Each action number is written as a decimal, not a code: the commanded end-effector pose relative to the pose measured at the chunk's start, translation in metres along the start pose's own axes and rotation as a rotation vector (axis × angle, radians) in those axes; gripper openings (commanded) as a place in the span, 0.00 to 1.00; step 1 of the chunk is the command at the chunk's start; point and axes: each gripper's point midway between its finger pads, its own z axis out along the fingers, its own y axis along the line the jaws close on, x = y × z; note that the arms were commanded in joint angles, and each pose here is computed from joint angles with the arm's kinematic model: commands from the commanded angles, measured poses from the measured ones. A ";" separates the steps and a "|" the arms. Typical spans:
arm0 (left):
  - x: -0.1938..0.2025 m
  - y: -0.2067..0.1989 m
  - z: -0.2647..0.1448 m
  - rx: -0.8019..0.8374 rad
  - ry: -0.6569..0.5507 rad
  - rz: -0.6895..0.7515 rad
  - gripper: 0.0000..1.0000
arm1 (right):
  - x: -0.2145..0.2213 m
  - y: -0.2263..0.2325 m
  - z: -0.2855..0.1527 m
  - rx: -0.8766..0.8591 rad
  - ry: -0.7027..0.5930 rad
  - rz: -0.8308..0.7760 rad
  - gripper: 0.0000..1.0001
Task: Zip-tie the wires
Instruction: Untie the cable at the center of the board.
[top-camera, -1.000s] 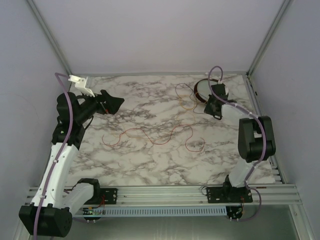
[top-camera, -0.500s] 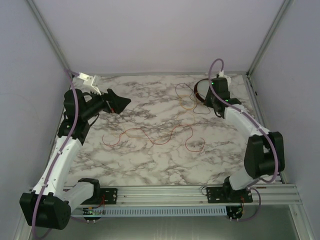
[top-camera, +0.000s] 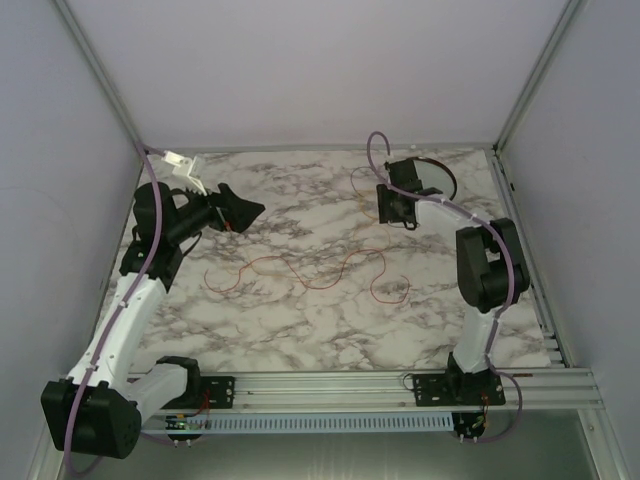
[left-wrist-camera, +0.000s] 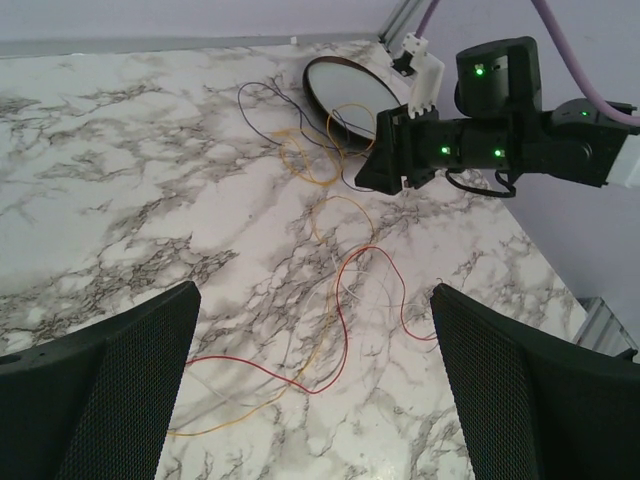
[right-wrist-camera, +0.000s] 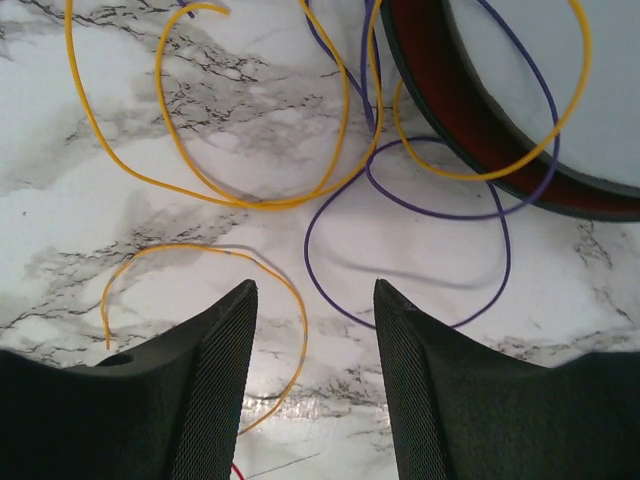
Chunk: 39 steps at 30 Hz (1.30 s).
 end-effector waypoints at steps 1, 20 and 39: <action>-0.006 -0.009 0.001 0.044 -0.026 0.027 1.00 | -0.012 0.003 0.005 -0.020 0.004 -0.069 0.50; 0.000 -0.017 0.009 0.079 0.006 0.022 1.00 | 0.028 -0.010 0.013 -0.005 0.170 -0.117 0.28; 0.003 -0.027 0.020 0.104 0.012 0.030 1.00 | -0.006 -0.014 -0.049 0.006 0.081 -0.084 0.00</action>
